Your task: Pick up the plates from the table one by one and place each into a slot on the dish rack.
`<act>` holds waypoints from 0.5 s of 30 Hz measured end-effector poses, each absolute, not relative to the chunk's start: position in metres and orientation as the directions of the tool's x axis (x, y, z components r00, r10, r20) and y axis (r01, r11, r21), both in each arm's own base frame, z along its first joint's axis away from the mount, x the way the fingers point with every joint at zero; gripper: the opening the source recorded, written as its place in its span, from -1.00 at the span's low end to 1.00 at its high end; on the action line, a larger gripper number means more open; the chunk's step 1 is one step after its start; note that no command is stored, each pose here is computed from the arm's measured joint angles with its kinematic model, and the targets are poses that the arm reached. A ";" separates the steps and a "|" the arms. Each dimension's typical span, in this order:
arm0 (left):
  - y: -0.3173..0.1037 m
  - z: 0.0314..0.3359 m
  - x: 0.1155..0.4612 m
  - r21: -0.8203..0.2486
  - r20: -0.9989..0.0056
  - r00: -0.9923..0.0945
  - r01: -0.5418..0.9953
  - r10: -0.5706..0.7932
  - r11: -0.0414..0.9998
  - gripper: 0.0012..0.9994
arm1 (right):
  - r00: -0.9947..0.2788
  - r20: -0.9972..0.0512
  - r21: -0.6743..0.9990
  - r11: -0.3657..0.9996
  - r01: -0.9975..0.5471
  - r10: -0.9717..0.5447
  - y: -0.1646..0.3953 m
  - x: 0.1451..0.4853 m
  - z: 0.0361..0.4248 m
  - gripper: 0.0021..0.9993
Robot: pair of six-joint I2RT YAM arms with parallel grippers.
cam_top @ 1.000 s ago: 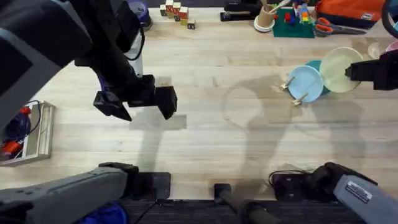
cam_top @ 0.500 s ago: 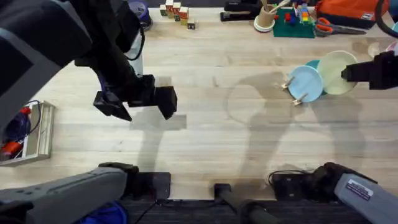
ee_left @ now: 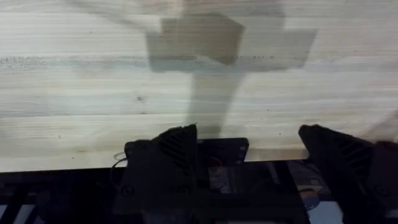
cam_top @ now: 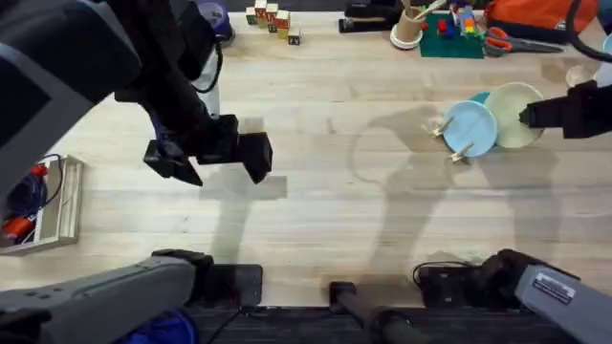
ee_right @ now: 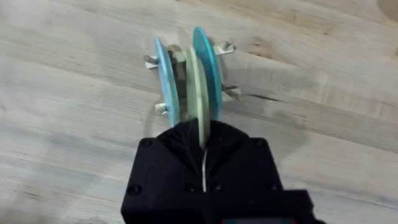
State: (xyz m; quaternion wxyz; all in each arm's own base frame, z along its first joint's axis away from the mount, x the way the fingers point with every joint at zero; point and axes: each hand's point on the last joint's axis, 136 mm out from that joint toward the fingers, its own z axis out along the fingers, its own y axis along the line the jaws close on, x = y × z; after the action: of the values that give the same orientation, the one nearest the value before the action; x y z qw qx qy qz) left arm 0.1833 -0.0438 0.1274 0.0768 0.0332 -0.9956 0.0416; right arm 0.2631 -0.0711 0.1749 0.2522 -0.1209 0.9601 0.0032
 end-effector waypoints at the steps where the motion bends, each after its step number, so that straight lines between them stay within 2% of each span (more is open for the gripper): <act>1: -0.044 0.127 0.183 -0.078 0.156 -0.986 -0.073 -0.060 0.994 0.99 | -0.844 -0.482 -0.055 0.970 -0.239 -0.235 -0.071 0.263 0.174 -0.94; 15: -0.044 0.127 0.183 -0.078 0.156 -0.986 -0.073 -0.060 0.994 0.99 | -0.833 -0.463 -0.072 0.950 -0.304 -0.302 -0.073 0.269 0.165 -0.94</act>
State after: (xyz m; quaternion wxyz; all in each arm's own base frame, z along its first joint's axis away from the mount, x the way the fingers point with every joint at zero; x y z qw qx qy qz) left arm 0.1832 -0.0437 0.1274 0.0770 0.0334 -0.9956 0.0416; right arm 0.2688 -0.0730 0.1654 0.2414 -0.1582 0.9574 0.0025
